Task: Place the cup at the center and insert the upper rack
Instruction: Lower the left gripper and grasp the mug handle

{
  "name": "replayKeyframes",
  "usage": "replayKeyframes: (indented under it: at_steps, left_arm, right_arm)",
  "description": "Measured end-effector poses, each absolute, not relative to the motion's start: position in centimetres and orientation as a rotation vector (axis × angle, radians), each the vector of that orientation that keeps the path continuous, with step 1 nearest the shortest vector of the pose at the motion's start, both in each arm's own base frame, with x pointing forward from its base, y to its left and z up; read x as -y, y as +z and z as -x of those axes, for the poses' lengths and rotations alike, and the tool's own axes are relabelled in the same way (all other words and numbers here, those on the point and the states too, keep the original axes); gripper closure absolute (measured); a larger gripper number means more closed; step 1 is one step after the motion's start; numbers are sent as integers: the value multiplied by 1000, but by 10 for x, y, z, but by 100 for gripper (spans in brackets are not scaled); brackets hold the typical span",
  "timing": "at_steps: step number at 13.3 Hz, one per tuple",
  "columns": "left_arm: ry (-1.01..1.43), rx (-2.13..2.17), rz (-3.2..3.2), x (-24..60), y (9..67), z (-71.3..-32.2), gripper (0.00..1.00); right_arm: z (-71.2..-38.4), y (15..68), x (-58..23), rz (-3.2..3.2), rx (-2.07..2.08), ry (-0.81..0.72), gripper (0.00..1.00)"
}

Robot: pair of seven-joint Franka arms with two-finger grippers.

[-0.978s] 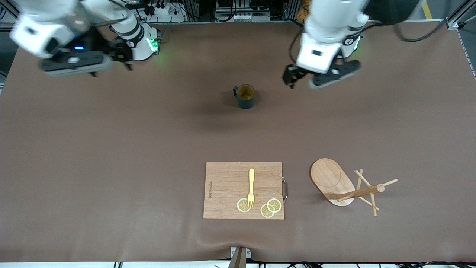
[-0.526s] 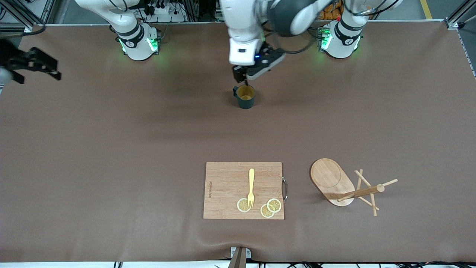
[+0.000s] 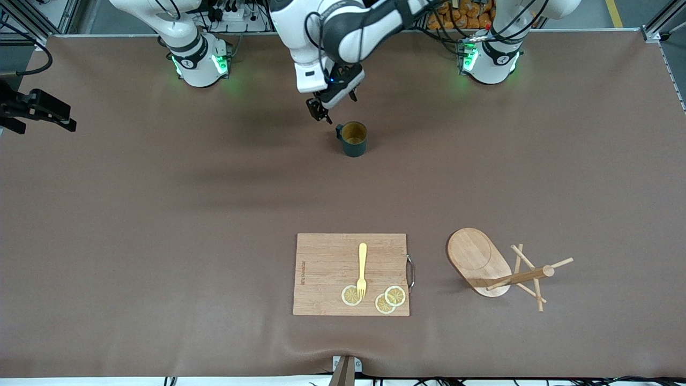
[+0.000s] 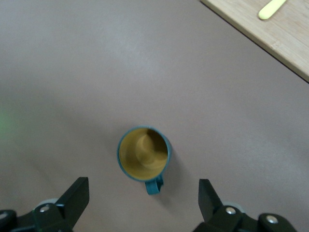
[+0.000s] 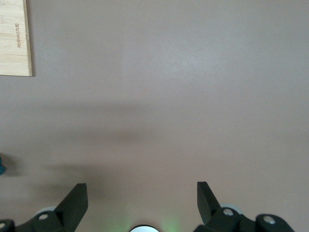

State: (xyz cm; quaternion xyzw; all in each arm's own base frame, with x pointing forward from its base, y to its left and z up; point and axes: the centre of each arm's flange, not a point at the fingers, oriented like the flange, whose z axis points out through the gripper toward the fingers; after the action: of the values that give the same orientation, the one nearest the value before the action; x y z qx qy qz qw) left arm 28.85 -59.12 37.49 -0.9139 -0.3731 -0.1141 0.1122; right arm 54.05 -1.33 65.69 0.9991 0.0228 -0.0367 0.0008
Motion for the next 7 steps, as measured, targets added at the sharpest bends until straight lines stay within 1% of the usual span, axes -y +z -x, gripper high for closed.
replayKeyframes:
  at_steps: [3, 7]
  left_arm:
    - [-437, 1113, 2642, 609, 343, -254, 0]
    - [-589, 1026, 2567, 623, 279, -211, 0]
  right_arm:
    - [-541, 655, 13, -3137, -67, -123, 0]
    - [-540, 649, 15, -3137, -48, -154, 0]
